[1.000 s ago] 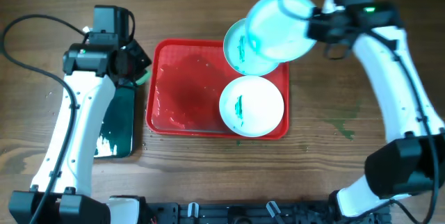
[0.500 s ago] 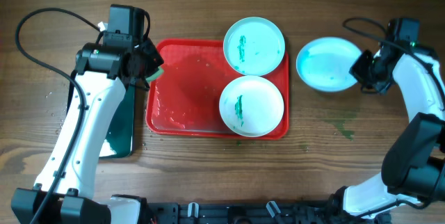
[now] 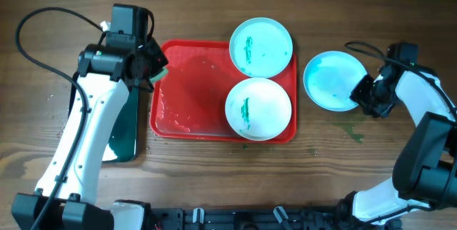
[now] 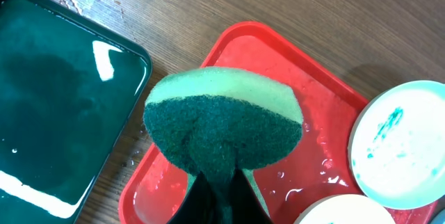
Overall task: Clean dirty plates on tray and stack at the side
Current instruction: 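Grip the rim of the lower white plate with the right gripper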
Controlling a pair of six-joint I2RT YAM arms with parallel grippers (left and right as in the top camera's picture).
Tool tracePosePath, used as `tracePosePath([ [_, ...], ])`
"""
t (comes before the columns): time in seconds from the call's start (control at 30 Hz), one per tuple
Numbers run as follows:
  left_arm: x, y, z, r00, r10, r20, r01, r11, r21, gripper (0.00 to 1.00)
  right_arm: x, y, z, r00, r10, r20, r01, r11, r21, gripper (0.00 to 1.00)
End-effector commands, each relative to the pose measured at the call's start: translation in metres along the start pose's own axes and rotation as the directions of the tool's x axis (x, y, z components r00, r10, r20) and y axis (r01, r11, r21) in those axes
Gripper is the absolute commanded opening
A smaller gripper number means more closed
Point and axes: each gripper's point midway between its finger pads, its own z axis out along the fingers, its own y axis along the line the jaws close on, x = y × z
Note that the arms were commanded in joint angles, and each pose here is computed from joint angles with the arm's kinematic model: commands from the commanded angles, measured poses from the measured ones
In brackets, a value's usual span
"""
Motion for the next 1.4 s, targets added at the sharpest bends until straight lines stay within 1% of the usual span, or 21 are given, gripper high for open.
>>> tracePosePath([
  [0.0,0.002,-0.006,0.004,1.000,-0.015,-0.008,0.015,1.000,0.022,0.04,0.006,0.024,-0.020,0.995,-0.102,-0.020,0.099,0.986,-0.132,0.48],
  [0.1,-0.001,-0.008,0.004,1.000,-0.016,0.002,0.016,0.999,0.034,0.04,0.015,0.035,-0.036,0.988,-0.154,-0.017,0.147,0.968,-0.205,0.52],
  [0.17,-0.004,-0.010,0.004,1.000,-0.018,0.013,0.017,0.999,0.043,0.04,0.026,0.061,-0.052,0.969,-0.247,0.005,0.235,0.913,-0.333,0.54],
  [0.2,-0.005,-0.011,0.004,1.000,-0.018,0.017,0.017,0.999,0.045,0.04,0.030,0.070,-0.057,0.960,-0.281,0.015,0.267,0.892,-0.366,0.55],
  [0.33,-0.006,-0.012,0.004,1.000,-0.019,0.022,0.018,0.999,0.050,0.04,0.052,0.103,-0.060,0.916,-0.399,0.033,0.377,0.832,-0.407,0.57],
  [0.4,-0.006,-0.012,0.005,1.000,-0.019,0.019,0.018,0.999,0.048,0.04,0.068,0.125,-0.058,0.878,-0.477,0.045,0.451,0.791,-0.412,0.59],
  [0.43,-0.005,-0.012,0.006,1.000,-0.018,0.016,0.017,0.999,0.045,0.04,0.078,0.136,-0.056,0.857,-0.513,0.052,0.488,0.773,-0.404,0.60],
  [0.47,-0.005,-0.012,0.007,1.000,-0.018,0.014,0.018,0.999,0.044,0.04,0.084,0.142,-0.053,0.851,-0.523,0.050,0.500,0.777,-0.383,0.61],
  [0.53,-0.003,-0.012,0.010,1.000,-0.017,0.005,0.017,0.999,0.040,0.04,0.096,0.151,-0.048,0.831,-0.554,0.049,0.536,0.776,-0.331,0.62],
  [0.63,-0.002,-0.012,0.013,1.000,-0.016,-0.003,0.016,0.999,0.040,0.04,0.116,0.159,-0.040,0.782,-0.622,0.048,0.612,0.750,-0.250,0.62],
  [0.8,-0.002,-0.013,0.014,1.000,-0.016,-0.004,0.016,0.999,0.039,0.04,0.121,0.155,-0.019,0.745,-0.667,0.030,0.666,0.740,-0.089,0.62],
  [1.03,-0.002,-0.013,0.014,1.000,-0.016,-0.004,0.016,0.999,0.039,0.04,0.122,0.155,0.014,0.712,-0.702,-0.021,0.699,0.711,-0.077,0.60],
  [1.17,-0.002,-0.013,0.014,1.000,-0.016,-0.004,0.016,0.999,0.038,0.04,0.126,0.156,0.026,0.692,-0.720,-0.045,0.715,0.693,-0.098,0.55],
  [1.23,-0.002,-0.013,0.014,1.000,-0.016,-0.004,0.016,0.999,0.038,0.04,0.129,0.158,0.030,0.684,-0.727,-0.054,0.719,0.685,-0.119,0.49],
  [1.27,-0.002,-0.013,0.014,1.000,-0.016,-0.004,0.016,0.999,0.038,0.04,0.129,0.157,0.031,0.684,-0.727,-0.059,0.719,0.685,-0.118,0.43],
  [1.37,-0.002,-0.013,0.014,1.000,-0.016,-0.004,0.016,0.999,0.038,0.04,0.131,0.154,0.031,0.683,-0.727,-0.075,0.718,0.687,-0.114,0.20],
])
